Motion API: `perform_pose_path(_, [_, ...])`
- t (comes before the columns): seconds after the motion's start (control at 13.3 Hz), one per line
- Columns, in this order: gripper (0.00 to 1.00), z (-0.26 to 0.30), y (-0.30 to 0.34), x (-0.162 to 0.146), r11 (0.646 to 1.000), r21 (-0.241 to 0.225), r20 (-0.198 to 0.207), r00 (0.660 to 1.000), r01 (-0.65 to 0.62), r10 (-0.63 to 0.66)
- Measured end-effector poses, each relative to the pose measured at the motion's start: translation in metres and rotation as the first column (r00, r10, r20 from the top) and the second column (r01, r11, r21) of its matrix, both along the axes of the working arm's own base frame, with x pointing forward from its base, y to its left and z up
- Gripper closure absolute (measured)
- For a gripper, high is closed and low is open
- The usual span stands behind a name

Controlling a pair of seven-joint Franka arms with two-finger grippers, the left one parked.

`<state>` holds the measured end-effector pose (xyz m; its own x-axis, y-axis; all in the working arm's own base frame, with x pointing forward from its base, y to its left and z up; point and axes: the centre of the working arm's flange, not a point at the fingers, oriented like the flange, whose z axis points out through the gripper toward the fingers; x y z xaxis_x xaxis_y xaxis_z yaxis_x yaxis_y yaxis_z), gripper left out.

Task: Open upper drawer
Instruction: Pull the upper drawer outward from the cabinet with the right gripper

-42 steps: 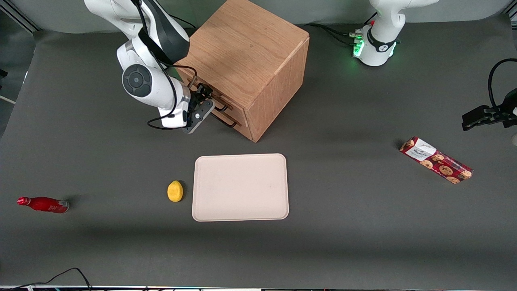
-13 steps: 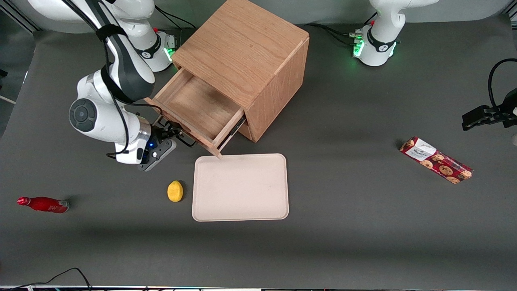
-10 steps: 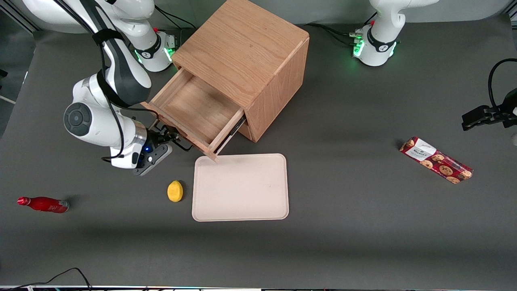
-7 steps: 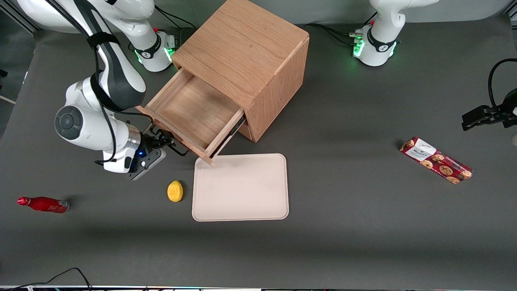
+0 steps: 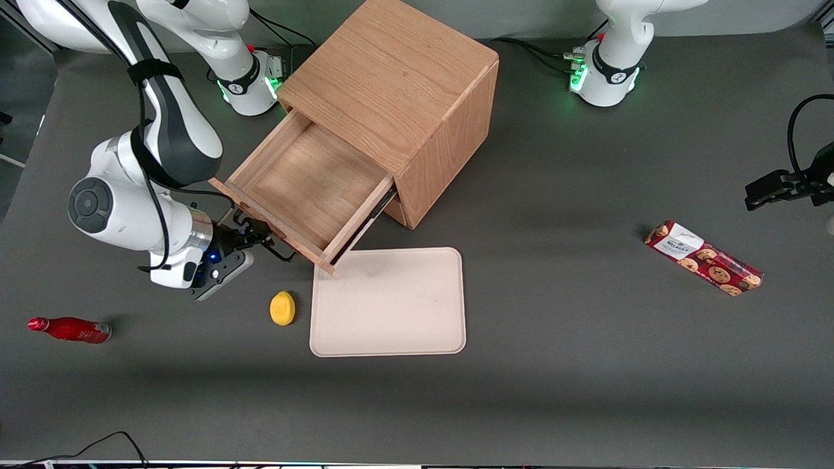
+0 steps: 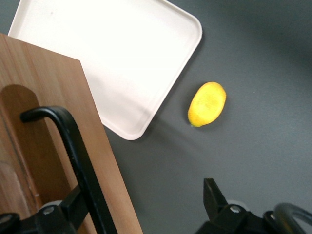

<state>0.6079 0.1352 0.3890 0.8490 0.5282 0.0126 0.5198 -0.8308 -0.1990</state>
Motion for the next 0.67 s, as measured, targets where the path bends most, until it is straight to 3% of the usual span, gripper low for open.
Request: perform_pose_path(0.67, [0.0,0.008,-0.017,0.015,1.0,-0.007,0.028,0.999,0.025,-0.024])
